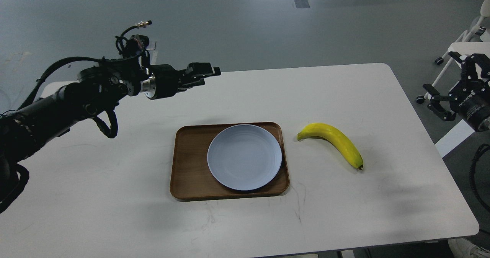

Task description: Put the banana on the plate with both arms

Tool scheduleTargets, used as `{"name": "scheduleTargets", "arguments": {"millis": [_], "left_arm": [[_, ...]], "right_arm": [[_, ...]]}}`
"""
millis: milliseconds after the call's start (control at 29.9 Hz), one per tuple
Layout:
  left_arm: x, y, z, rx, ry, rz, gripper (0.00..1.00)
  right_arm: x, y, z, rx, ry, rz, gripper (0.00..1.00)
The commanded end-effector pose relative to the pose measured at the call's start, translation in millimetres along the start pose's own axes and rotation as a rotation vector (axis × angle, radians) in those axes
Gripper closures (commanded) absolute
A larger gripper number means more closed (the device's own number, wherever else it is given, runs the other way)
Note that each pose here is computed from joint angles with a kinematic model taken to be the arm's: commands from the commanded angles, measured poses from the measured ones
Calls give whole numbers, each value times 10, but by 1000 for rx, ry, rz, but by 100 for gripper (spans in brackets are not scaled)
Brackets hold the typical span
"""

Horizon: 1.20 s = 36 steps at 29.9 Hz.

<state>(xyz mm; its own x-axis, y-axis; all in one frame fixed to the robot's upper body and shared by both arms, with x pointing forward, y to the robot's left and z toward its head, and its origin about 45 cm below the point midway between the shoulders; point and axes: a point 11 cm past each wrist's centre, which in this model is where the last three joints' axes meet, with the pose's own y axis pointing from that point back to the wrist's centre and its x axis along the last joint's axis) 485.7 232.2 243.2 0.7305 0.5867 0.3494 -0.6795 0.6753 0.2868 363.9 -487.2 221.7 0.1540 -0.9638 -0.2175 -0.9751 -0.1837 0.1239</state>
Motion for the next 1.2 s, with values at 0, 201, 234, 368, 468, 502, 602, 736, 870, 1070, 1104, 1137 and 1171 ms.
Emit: {"name": "scheduleTargets", "arguments": {"millis": [0,201,234,368,468,502,602,736,870,1070,1104,1137,1171], "left_arm": [[223,295,-217,-67,244,150,0],[415,841,-699,-142,471,363,0],[415,842,-700,-142,472,364,0],[459,1111,-927,-262,645,524,0],[510,1184,-939,-300,676,565,0],[510,1189,-942,-301,678,567,0],[499,1166,-928,-308,683,564,0],[476,1143,-920,-300,676,549,0],[518,1167,-898,-302,669,554,0],[545,1179,-880,-306,664,557,0],[540,1174,-878,-306,664,555,0],[545,1181,-879,-305,663,556,0],[545,1181,-879,-305,663,556,0]], "right_arm": [[-20,-2,49,-13,-1,-6,2],[-147,-18,162,-91,117,-89,2],[-147,-18,162,-91,117,-89,2],[-273,-10,270,-212,353,-223,2],[-341,-41,276,-257,477,-292,2],[-358,-60,243,-264,515,-309,1],[-505,-236,47,-302,769,-424,1],[-774,-427,-9,-390,1095,-604,1],[-1148,-650,108,-459,1326,-787,1],[-1590,-851,314,-547,1533,-990,1],[-1594,-857,347,-561,1549,-1001,1],[-1598,-862,428,-592,1579,-1025,1],[-1602,-875,491,-617,1612,-1045,1]]}}
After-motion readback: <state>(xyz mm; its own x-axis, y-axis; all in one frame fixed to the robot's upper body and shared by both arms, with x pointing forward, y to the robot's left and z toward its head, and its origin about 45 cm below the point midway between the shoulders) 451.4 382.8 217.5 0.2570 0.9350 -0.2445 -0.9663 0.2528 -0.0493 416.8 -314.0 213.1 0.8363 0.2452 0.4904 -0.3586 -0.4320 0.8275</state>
